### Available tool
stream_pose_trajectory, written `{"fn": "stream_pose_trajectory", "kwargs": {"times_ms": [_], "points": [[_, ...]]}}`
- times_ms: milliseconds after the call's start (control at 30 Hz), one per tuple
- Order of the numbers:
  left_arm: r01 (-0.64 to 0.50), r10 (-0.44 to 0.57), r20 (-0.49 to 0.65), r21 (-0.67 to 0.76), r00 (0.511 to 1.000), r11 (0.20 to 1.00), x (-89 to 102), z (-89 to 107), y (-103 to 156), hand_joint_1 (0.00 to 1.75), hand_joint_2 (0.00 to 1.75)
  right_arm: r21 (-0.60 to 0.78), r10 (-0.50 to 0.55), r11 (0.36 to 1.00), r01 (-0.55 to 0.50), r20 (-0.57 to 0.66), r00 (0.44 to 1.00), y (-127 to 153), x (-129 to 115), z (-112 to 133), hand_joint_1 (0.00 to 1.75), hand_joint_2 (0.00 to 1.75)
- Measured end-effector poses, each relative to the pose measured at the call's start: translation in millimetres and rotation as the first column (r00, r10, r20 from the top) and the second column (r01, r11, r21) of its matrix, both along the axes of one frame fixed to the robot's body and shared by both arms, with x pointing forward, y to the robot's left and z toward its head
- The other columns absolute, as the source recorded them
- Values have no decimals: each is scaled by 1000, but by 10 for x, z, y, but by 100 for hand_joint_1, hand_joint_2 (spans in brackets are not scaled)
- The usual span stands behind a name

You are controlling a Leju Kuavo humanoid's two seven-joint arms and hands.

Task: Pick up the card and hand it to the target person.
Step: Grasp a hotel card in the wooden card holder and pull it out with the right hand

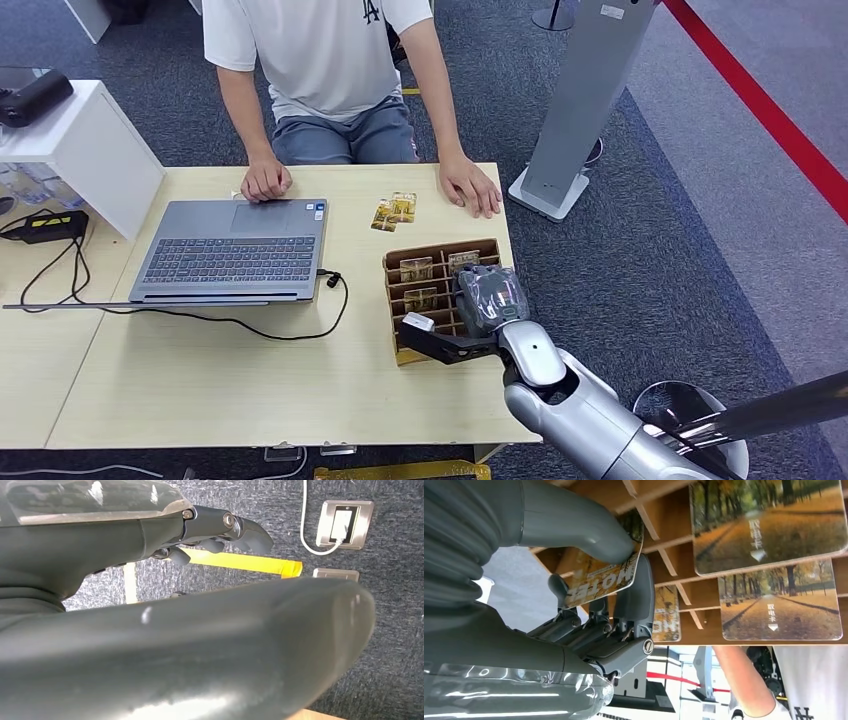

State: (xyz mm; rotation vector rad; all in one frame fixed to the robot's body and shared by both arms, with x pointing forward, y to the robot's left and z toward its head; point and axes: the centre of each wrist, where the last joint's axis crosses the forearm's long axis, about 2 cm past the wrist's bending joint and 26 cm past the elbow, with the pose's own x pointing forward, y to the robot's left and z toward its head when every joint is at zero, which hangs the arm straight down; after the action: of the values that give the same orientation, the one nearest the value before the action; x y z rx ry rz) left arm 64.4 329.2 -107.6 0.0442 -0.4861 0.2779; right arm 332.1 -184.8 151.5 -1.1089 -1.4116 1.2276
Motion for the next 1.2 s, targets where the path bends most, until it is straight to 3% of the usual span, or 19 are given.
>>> {"fn": "stream_pose_trajectory", "kwargs": {"times_ms": [300,367,533,1200], "points": [[-2,2,0,0,1000,1000,-2,0,0,0,0,-6,11,1000,-11,17,1000,47,-35,22,134,175],[-2,2,0,0,1000,1000,-3,0,0,0,0,-4,14,1000,-14,19,1000,55,-40,30,140,175],[-3,3,0,0,1000,1000,-4,0,2,0,0,0,21,1000,-21,25,999,70,-50,46,174,175],[6,-6,17,2,1000,1000,-4,0,1,0,0,12,38,999,-39,77,996,103,-84,179,175,175]]}}
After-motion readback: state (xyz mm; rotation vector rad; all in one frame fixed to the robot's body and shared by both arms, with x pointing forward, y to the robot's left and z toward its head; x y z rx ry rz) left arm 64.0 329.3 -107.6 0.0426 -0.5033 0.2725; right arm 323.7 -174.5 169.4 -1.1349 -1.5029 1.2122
